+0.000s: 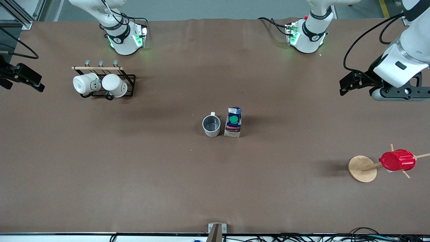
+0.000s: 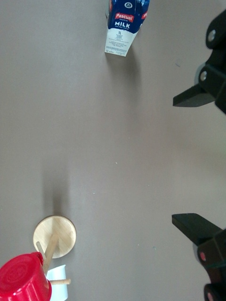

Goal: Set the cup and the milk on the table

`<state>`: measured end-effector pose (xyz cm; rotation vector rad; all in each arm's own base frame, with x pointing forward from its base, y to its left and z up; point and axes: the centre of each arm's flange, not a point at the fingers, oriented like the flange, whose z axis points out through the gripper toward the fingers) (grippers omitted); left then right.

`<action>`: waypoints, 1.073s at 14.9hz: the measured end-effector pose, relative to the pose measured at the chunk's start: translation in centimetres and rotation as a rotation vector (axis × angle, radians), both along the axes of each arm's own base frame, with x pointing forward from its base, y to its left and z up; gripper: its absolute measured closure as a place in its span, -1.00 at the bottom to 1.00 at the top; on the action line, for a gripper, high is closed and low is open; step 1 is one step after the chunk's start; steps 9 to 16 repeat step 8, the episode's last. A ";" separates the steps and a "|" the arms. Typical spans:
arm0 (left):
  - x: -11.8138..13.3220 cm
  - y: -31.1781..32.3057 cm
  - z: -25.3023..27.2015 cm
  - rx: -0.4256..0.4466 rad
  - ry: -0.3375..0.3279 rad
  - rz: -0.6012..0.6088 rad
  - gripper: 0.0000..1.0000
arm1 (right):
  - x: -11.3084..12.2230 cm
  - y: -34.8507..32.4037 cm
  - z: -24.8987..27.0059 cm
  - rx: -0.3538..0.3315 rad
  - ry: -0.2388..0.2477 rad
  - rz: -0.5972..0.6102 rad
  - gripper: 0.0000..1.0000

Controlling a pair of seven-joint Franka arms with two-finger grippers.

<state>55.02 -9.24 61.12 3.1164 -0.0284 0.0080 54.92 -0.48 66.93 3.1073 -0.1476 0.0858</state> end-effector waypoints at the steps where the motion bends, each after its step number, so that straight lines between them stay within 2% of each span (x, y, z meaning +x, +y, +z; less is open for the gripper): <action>1: 0.0 0.5 0.1 0.000 0.000 0.006 -0.99 | 0.0 0.0 0.0 0.000 0.000 0.000 -1.00; 16: 0.0 1.4 0.3 0.008 -0.003 0.014 -0.97 | 0.0 0.0 0.0 0.000 0.001 0.000 -1.00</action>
